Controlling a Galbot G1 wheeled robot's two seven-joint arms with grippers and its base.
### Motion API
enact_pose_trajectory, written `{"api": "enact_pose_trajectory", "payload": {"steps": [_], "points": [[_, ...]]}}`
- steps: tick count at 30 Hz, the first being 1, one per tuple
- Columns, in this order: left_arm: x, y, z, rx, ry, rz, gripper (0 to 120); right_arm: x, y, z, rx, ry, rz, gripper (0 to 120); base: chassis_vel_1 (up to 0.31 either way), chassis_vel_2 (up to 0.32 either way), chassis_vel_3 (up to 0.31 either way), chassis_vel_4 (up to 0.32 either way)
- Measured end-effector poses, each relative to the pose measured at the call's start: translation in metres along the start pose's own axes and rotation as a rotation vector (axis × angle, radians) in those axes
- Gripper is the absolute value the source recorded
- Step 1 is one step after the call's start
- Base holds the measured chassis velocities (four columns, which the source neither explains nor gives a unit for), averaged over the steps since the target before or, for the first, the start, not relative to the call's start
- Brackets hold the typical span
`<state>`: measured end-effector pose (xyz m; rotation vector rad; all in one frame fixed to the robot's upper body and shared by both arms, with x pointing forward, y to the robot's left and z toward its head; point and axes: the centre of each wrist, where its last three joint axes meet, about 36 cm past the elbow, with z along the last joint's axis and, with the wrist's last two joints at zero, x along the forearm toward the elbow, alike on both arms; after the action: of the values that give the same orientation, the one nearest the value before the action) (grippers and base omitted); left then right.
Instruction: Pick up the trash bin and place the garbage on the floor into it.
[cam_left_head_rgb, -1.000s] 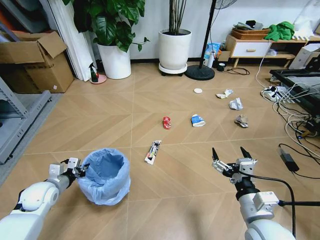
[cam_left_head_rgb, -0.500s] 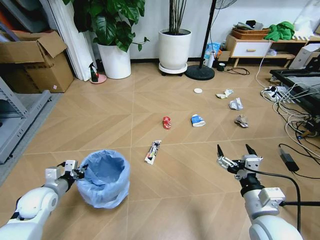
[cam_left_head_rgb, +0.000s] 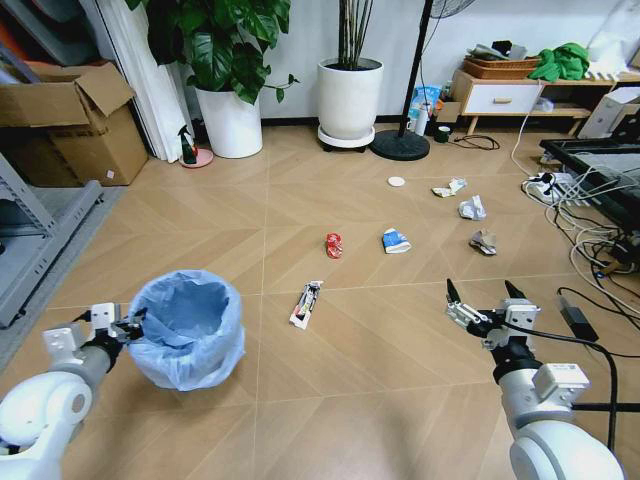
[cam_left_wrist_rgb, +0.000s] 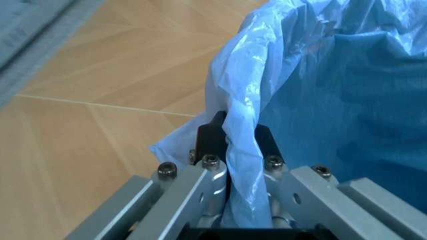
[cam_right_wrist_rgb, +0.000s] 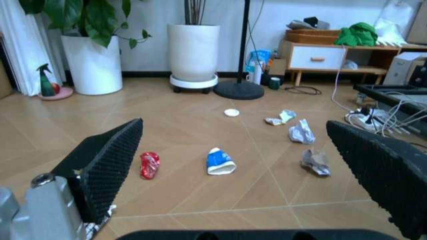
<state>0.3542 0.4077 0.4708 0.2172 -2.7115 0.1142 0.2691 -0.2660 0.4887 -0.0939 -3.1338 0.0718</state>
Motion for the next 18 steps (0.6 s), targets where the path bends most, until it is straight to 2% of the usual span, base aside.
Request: {"api": "enact_pose_trajectory", "payload": {"steps": [3,8,12,18], "points": [[0.015,-0.005,-0.004,0.024,-0.026,-0.042,0,0.001,0.000,-0.001,0.005,0.002,-0.003,100,0.000,0.000,0.000,0.000],[0.030,-0.010,-0.006,0.041,-0.047,-0.057,0,0.003,0.000,0.000,0.012,0.009,-0.007,100,0.000,0.000,0.000,0.000],[0.033,-0.010,-0.005,0.040,-0.060,-0.082,0,0.003,-0.001,0.000,0.016,0.009,-0.006,100,0.000,0.000,0.000,0.000],[0.031,0.000,-0.007,0.044,-0.059,-0.106,0,0.004,-0.002,0.001,0.018,0.013,-0.019,100,0.000,0.000,0.000,0.000]]}}
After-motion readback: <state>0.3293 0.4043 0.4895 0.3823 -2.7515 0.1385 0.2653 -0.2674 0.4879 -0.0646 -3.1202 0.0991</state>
